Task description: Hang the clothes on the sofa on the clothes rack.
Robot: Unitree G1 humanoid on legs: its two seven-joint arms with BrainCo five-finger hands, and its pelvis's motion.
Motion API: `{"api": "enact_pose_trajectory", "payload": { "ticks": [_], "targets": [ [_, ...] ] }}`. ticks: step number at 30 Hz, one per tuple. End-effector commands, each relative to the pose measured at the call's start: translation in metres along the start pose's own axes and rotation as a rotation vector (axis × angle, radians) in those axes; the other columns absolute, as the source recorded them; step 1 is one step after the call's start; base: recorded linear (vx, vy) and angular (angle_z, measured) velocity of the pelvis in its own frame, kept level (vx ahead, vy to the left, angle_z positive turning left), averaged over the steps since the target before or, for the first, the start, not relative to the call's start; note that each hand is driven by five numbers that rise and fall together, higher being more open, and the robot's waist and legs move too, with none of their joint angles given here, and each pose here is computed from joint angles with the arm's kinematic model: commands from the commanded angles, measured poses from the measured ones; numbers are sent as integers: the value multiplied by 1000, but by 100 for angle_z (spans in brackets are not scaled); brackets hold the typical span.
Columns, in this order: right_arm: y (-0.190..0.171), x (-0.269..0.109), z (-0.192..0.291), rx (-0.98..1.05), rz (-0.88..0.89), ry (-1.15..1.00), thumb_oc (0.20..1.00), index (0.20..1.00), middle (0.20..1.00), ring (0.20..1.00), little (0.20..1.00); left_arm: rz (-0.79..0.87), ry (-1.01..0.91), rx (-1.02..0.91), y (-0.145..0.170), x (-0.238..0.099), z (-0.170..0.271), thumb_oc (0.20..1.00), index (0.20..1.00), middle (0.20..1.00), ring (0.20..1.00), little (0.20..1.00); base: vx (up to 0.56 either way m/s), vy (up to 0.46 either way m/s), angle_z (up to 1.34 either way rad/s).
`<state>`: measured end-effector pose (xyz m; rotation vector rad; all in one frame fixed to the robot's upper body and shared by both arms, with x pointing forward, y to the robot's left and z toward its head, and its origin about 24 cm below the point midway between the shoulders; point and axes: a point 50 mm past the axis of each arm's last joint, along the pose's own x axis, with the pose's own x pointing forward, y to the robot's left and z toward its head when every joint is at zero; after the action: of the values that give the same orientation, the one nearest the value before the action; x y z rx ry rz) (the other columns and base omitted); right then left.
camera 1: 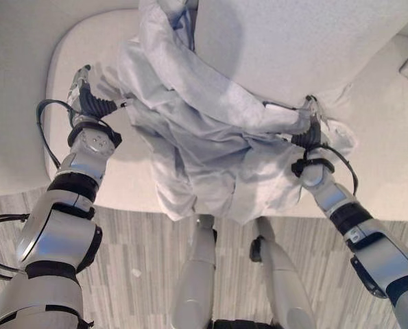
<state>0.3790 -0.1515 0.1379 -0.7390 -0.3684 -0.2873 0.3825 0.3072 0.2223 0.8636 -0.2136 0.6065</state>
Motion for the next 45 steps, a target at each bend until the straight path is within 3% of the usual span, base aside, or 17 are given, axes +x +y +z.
{"api": "enact_pose_trajectory", "payload": {
  "ticks": [1,8,20,29,37,43,44,45],
  "targets": [
    [40,-38,1,22,153,-21,1000,1000,1000,1000,1000,121,-53,76,34,13,8,1000,1000,1000,1000,1000,7,55,6],
    [35,-60,-8,2,135,-55,1000,1000,1000,1000,1000,161,-73,127,49,20,14,1000,1000,1000,1000,1000,6,25,0],
    [28,-64,-15,17,101,-34,1000,1000,1000,1000,1000,169,-101,132,52,24,25,1000,1000,1000,1000,1000,-1,22,-3],
    [26,-24,51,158,-9,-178,1000,1000,1000,1000,1000,147,-142,79,37,27,52,1000,1000,1000,1000,1000,10,36,-4],
    [56,-27,93,161,114,-284,1000,1000,1000,1000,1000,147,-139,28,33,30,68,1000,1000,1000,1000,1000,15,17,5],
    [69,-32,91,133,169,-270,1000,1000,1000,1000,1000,139,-147,20,27,29,73,1000,1000,1000,1000,1000,15,4,4],
    [66,-29,91,131,153,-264,576,576,576,576,576,134,-143,7,26,29,74,498,498,498,498,498,0,0,0],
    [63,-24,92,134,133,-260,200,200,200,200,200,130,-149,-3,24,28,76,200,200,200,200,200,0,0,0]
  ]
}}
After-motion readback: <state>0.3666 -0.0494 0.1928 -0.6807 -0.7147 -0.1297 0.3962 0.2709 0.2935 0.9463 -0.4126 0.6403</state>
